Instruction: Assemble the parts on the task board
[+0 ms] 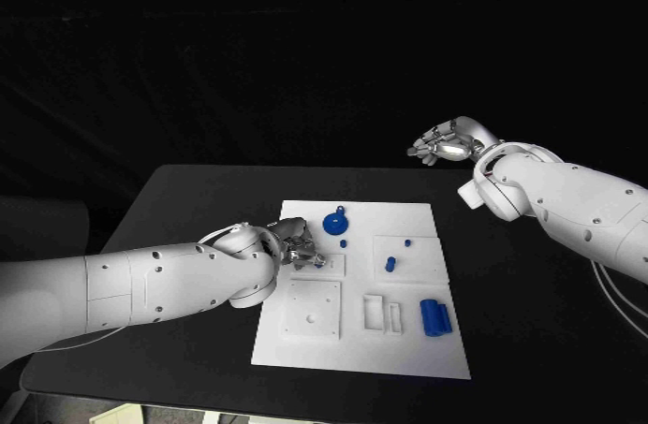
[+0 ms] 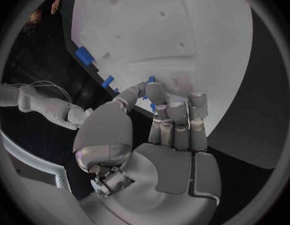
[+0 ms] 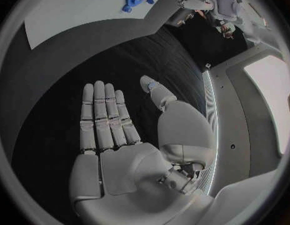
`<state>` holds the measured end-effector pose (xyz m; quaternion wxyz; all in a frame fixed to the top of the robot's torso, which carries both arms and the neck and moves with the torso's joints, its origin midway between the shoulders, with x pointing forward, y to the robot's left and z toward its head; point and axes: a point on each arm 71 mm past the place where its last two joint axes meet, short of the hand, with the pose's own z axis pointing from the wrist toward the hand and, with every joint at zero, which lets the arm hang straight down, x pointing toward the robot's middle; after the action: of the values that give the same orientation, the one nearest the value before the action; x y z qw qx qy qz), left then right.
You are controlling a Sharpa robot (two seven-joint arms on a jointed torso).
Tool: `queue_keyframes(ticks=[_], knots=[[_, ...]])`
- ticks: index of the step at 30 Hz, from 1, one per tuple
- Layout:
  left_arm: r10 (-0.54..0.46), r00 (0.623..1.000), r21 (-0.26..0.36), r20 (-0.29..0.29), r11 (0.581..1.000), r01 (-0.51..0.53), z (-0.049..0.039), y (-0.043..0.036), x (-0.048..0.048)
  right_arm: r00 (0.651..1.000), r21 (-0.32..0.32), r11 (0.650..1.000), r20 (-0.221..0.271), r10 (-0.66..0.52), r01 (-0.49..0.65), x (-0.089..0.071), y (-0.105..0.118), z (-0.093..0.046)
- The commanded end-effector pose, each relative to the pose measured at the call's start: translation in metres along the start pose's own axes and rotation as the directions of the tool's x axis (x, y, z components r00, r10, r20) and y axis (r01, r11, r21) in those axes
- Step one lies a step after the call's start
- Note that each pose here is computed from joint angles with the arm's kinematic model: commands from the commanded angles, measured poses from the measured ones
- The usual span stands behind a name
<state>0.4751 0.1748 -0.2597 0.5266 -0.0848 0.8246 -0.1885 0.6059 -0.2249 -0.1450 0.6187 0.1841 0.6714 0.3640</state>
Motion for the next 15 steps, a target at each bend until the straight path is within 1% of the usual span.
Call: queue_keyframes(ticks=[1,6,15], knots=[[-0.003,1.0,0.003,0.012,1.0,0.003,-0.0006,-0.0008,0.0008,1.0,-0.011,1.0,-0.016,-0.005,0.005,0.0014,0.0016,0.0002],[-0.011,1.0,0.009,0.023,1.0,0.011,-0.0014,-0.001,0.0004,1.0,-0.01,1.0,-0.015,-0.006,0.006,0.001,0.0012,0.0001],[-0.04,0.997,0.026,0.065,0.999,0.039,-0.0032,-0.0018,-0.0015,1.0,-0.009,1.0,-0.013,-0.006,0.006,0.0003,0.0004,-0.0002]])
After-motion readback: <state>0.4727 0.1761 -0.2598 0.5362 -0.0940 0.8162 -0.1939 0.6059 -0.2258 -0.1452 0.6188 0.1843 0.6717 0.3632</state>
